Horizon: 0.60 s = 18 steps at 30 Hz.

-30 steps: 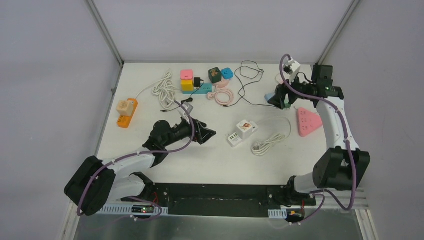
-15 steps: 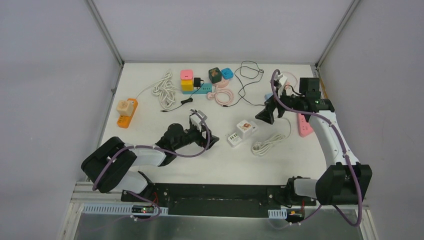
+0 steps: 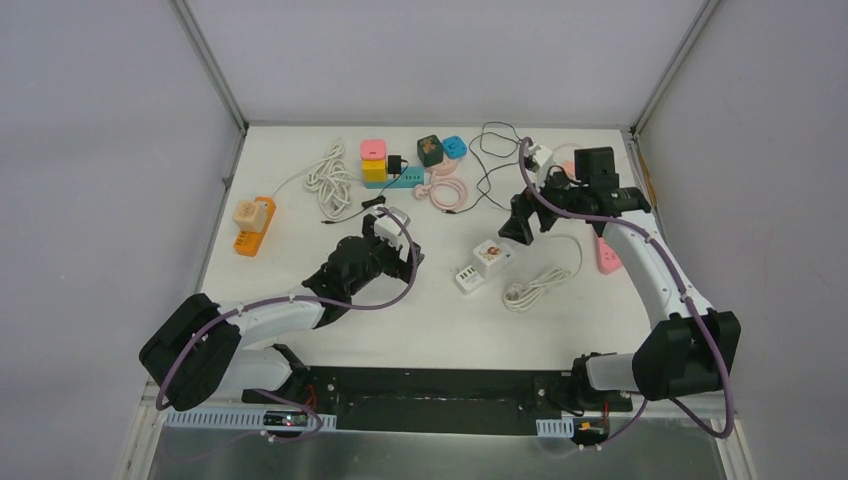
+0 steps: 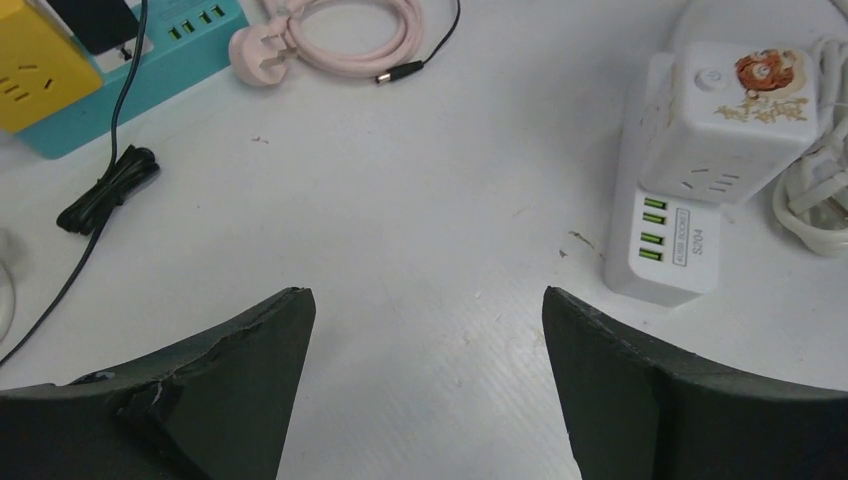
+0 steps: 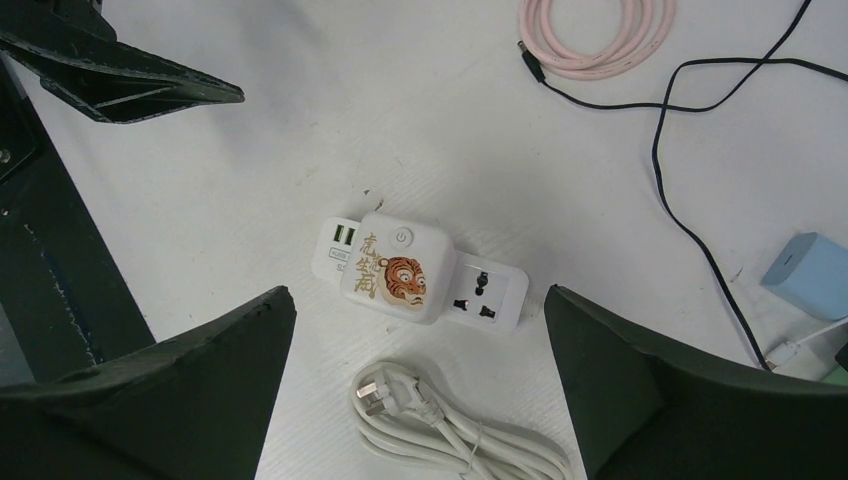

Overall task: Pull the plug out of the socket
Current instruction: Remove the plug from the socket.

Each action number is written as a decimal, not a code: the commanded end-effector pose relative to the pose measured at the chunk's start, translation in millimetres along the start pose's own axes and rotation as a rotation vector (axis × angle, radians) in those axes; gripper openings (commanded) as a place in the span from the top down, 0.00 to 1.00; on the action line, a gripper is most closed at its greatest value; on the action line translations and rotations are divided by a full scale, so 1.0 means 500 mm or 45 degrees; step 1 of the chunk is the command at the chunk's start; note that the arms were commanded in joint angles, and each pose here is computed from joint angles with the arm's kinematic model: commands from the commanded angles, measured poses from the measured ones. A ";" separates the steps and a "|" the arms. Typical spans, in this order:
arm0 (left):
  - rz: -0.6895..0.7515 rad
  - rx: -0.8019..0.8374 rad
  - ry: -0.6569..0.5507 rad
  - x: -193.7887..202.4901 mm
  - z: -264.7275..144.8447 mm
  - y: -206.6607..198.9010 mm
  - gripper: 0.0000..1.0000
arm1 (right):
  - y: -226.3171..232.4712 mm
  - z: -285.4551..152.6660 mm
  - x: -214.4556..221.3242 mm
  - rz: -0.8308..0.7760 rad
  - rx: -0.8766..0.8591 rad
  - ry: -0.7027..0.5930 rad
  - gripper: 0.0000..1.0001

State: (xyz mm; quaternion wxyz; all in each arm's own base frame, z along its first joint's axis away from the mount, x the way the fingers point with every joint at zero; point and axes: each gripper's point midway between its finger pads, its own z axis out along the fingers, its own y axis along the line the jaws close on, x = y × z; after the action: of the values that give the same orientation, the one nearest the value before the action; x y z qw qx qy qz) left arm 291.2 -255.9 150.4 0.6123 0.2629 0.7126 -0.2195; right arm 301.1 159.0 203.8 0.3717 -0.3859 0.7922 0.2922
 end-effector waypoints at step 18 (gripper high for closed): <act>0.026 -0.068 -0.033 0.008 -0.017 0.018 0.11 | -0.022 0.050 -0.005 0.016 0.135 0.115 0.00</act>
State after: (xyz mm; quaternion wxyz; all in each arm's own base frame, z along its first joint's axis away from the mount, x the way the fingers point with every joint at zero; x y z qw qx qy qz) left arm 289.1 -242.6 130.3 0.6043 0.2582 0.7284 -0.1939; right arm 303.6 170.7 179.1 0.3324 -0.3848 0.8226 0.2544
